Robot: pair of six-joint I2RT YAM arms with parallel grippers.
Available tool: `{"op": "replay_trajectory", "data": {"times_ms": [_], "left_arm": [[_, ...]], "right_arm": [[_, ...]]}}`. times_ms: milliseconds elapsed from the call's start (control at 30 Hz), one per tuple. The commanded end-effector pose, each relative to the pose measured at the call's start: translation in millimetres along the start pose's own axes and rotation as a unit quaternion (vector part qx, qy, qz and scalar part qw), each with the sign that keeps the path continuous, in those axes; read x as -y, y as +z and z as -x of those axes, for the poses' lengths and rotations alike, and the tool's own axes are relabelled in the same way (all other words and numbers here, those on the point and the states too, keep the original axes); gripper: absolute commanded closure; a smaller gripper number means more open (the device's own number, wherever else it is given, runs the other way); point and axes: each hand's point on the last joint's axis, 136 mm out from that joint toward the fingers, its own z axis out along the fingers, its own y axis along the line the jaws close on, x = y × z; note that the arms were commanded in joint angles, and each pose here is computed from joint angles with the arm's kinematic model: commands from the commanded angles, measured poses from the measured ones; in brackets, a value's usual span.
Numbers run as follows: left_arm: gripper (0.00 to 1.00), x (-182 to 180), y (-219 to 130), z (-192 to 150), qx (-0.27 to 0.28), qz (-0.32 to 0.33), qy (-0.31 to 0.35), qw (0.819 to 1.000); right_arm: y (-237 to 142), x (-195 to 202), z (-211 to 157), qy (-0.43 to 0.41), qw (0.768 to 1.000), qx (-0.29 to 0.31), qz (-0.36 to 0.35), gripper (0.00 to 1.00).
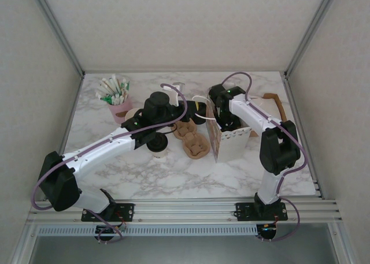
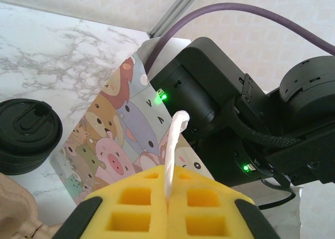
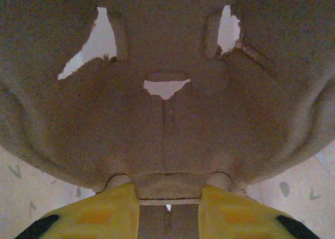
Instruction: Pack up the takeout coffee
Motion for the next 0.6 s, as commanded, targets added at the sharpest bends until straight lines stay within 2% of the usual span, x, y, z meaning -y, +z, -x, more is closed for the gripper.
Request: {"op": "replay_trajectory", "data": {"times_ms": [0,567], "left_arm": [[0.95,6.9,-9.5,7.8,0.015,-0.003,0.008,1.0],[0.95,7.8,-8.8,9.9,0.016,-0.001,0.009,1.0]], "right_arm": [[-2.9,0.4,-6.2,0.006,1.0,0.003,0.0,0.68],[-2.0,0.9,-8.8,0.004,1.0,0.006,0.001,0.59]]}}
